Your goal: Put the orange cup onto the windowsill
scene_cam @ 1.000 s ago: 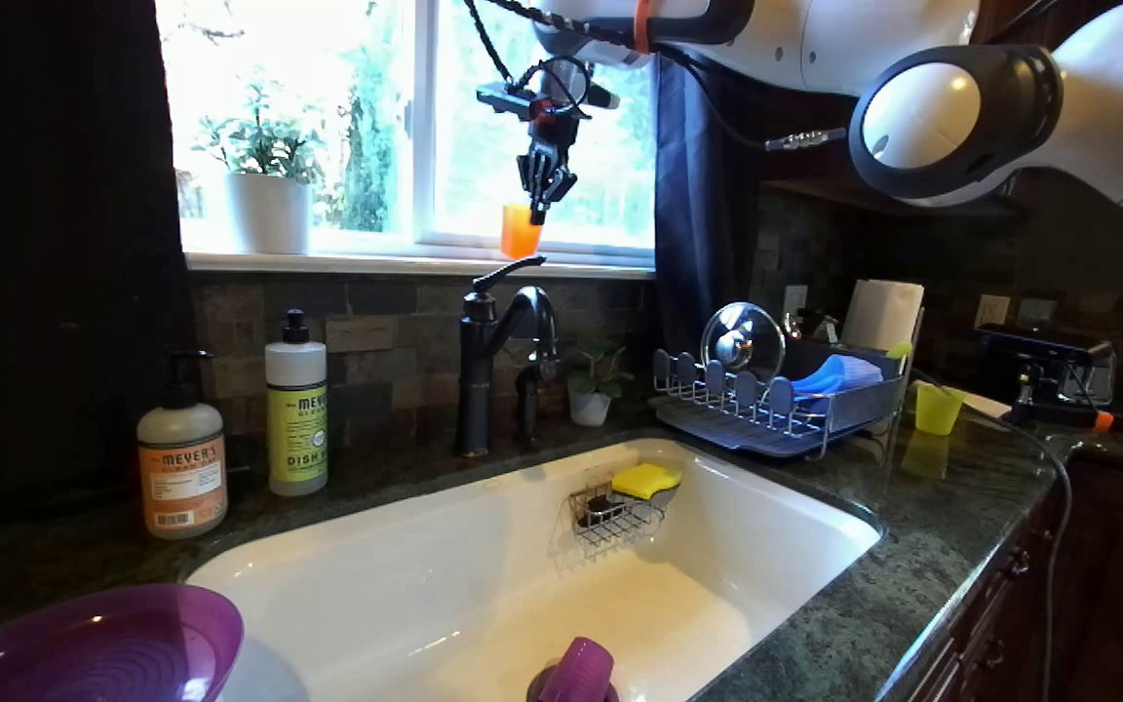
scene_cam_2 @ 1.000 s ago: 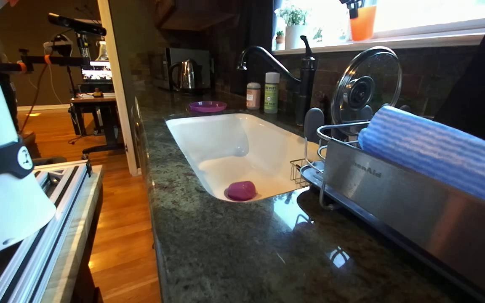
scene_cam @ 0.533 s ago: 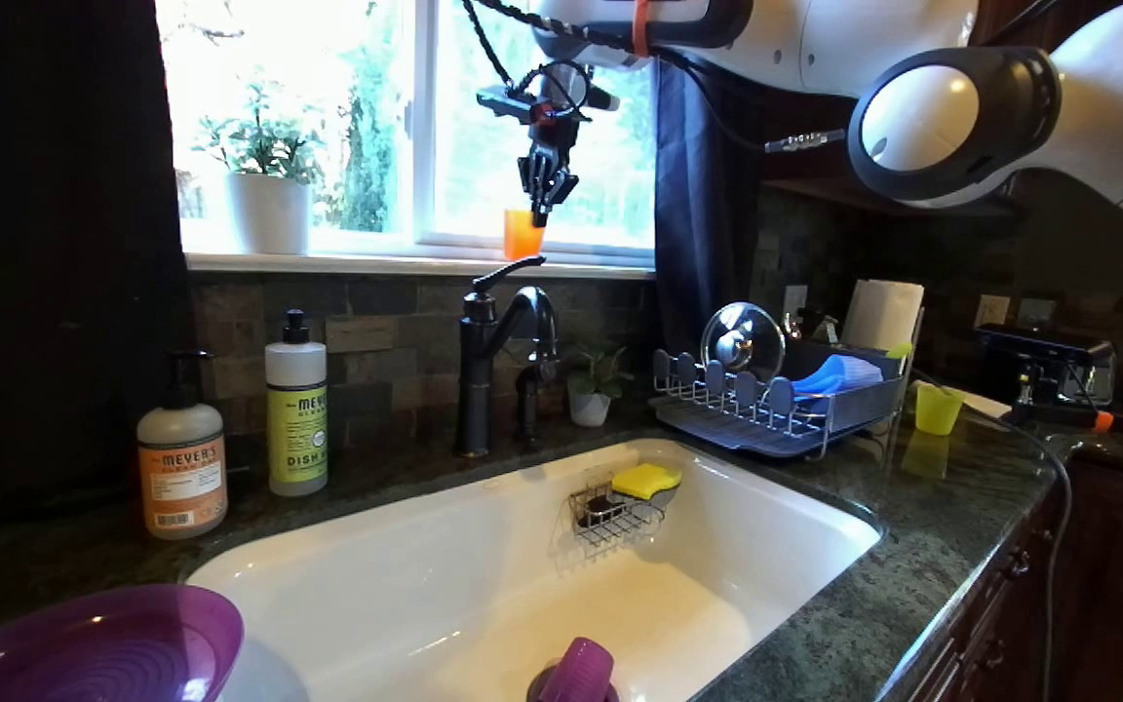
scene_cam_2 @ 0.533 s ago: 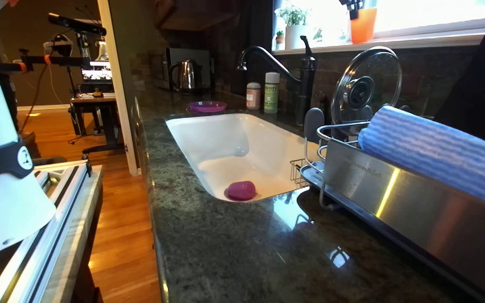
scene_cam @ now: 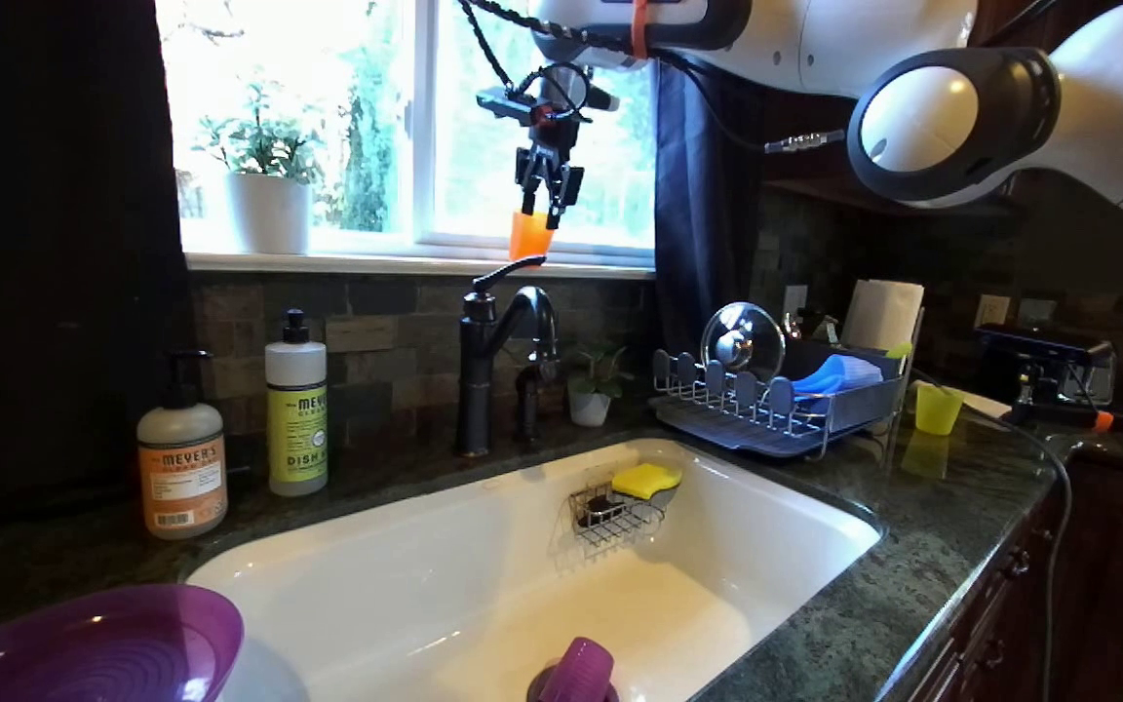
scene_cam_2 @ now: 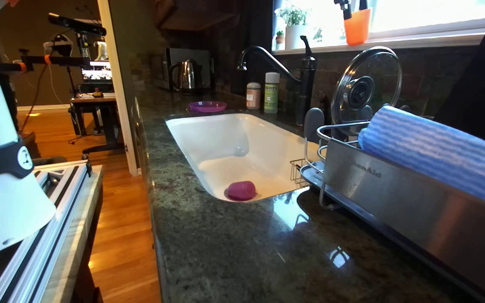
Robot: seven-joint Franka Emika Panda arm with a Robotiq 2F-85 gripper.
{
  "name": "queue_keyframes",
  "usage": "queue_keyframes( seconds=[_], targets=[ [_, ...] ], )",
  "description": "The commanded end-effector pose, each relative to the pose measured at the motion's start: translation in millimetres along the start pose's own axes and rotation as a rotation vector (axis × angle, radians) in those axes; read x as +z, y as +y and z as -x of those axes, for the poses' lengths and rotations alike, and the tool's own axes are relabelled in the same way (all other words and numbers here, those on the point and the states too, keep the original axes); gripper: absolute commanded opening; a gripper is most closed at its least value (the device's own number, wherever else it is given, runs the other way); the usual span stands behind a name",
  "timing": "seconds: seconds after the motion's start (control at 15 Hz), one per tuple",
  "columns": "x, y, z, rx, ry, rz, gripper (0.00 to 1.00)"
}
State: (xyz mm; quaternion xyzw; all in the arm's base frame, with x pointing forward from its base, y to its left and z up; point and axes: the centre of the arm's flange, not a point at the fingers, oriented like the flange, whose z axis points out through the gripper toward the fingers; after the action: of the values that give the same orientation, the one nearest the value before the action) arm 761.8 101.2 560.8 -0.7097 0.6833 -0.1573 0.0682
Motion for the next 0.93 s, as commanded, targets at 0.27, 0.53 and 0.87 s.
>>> queue_keyframes(
  seconds=[0.27,0.53,0.87],
  targets=[
    [-3,-20,2,0.000,0.045,-0.011,0.58],
    [-3,-20,2,0.002,0.064,-0.015,0.25],
    [-17,-18,2,0.008,0.100,-0.058,0.00]
  ],
)
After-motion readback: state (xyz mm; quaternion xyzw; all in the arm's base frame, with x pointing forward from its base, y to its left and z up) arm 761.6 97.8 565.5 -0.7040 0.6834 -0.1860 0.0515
